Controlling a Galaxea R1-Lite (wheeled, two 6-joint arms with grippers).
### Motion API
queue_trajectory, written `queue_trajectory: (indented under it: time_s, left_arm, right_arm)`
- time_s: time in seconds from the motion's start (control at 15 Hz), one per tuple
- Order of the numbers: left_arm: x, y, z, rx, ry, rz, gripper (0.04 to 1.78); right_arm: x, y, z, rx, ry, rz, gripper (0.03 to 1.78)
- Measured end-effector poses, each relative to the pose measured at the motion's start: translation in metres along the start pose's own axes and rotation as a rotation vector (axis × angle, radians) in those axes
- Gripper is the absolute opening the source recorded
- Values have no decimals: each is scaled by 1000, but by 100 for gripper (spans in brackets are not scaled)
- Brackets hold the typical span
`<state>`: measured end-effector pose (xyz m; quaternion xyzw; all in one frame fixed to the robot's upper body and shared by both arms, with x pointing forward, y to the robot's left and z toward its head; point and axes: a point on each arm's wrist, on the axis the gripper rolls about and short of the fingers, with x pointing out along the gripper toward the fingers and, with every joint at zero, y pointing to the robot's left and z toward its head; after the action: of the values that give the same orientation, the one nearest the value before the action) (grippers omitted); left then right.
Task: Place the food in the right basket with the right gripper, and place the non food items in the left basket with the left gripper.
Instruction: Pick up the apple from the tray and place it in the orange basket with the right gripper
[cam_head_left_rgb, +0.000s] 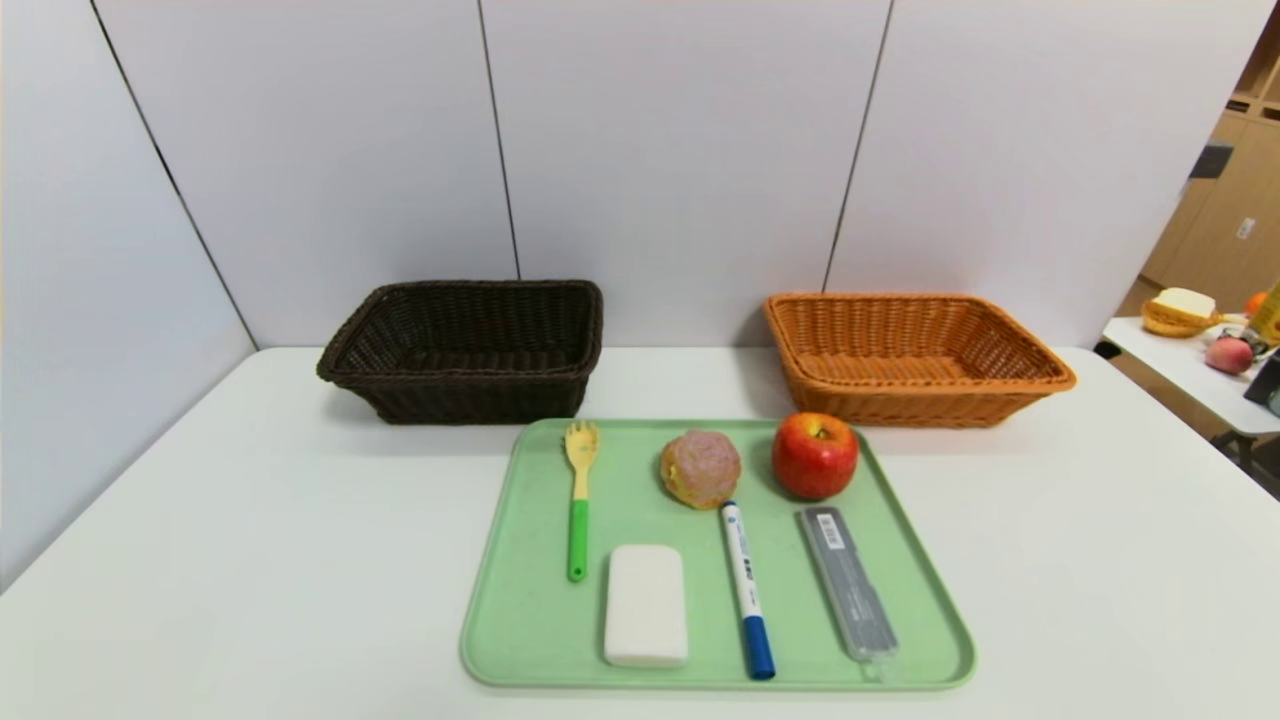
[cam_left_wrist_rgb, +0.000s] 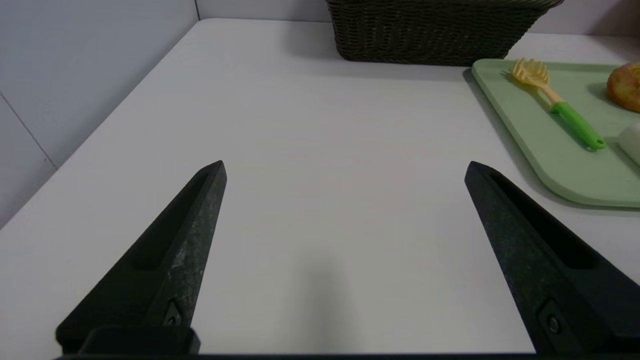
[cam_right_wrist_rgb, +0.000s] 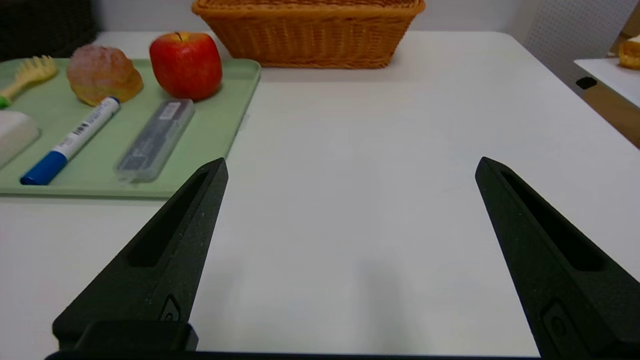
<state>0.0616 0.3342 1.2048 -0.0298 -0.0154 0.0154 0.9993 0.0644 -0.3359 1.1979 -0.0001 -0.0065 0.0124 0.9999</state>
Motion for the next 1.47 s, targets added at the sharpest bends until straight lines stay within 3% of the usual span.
queue_trajectory:
  time_s: [0.2, 0.4, 0.53, 0.67, 0.87, 1.13, 1.33, 1.47]
  left_arm:
    - [-7, -3, 53, -2, 43, 2, 169]
    - [7, -7, 106, -11, 137, 7, 169]
    - [29, -9, 143, -22, 181, 8, 169]
    - [59, -13, 176, -32, 223, 9, 169]
    - [111, -18, 209, -42, 302, -10, 169]
    - [169, -42, 213, -109, 444, -114, 169]
    - [194, -62, 200, -107, 528, -140, 169]
    - [202, -73, 191, -87, 561, -172, 169]
  right_arm:
    - [0, 1, 53, 46, 46, 37, 171]
    - [27, 1, 146, 116, 122, 51, 171]
    - [64, 0, 195, 150, 224, 53, 171]
    - [111, 1, 221, 178, 385, 61, 171]
    - [187, 15, 232, 236, 657, 89, 171]
    - [259, 54, 219, 263, 958, 86, 171]
    - [300, 90, 198, 262, 1073, 50, 171]
    - [318, 118, 179, 219, 1117, 41, 171]
